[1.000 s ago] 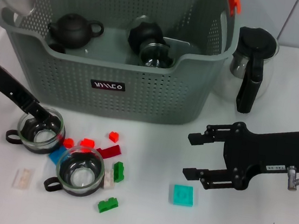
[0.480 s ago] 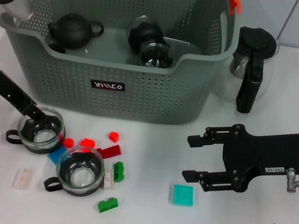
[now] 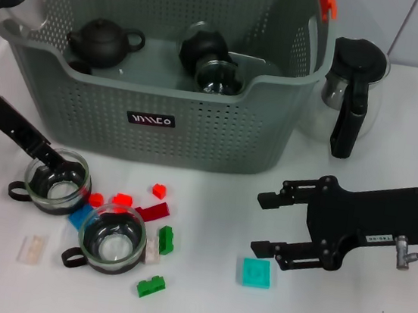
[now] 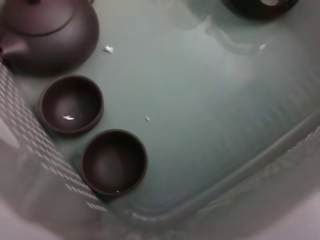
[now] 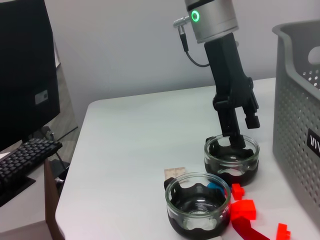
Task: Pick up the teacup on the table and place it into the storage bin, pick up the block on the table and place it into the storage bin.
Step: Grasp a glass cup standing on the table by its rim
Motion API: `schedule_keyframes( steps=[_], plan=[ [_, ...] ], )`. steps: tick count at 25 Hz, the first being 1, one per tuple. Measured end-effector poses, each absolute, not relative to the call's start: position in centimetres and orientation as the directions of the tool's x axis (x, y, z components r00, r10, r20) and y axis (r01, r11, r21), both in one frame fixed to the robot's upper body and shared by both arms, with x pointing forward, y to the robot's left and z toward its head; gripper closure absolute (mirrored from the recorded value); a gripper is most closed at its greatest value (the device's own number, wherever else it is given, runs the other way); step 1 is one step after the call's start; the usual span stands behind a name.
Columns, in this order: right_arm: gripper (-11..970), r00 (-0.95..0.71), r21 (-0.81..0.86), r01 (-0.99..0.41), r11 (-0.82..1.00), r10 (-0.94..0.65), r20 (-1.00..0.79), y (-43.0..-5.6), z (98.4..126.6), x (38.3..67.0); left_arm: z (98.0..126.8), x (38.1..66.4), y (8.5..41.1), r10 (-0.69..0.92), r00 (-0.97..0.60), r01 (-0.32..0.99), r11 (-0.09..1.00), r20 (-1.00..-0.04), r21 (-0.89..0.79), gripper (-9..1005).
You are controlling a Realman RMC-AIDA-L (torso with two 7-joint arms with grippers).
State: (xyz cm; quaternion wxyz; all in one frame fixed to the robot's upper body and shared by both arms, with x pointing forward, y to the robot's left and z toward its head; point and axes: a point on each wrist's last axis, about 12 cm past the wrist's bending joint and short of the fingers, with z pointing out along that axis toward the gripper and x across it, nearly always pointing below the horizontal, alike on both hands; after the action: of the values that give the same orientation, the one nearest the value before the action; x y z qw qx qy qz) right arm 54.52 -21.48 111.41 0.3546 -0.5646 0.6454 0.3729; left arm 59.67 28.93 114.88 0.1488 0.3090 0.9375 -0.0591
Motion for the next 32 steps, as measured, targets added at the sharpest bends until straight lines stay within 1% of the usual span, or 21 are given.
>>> schedule_keyframes(
  steps=[13,23,32],
  plan=[
    [226,-0.118,0.087,-0.992,0.088,-0.472,-0.874,-21.6,111.4,54.5,114.0,60.0,29.7,0.555,-0.775,0.588,0.809,-0.304,-0.021,169],
    [227,-0.117,0.083,-0.992,0.091,-0.472,-0.874,-21.5,111.4,54.6,112.8,60.3,29.4,0.564,-0.772,0.596,0.803,-0.292,-0.025,170],
    [227,-0.119,0.083,-0.992,0.097,-0.473,-0.873,-21.5,111.3,54.7,112.7,60.5,29.5,0.563,-0.769,0.594,0.805,-0.302,-0.011,171]
  ],
)
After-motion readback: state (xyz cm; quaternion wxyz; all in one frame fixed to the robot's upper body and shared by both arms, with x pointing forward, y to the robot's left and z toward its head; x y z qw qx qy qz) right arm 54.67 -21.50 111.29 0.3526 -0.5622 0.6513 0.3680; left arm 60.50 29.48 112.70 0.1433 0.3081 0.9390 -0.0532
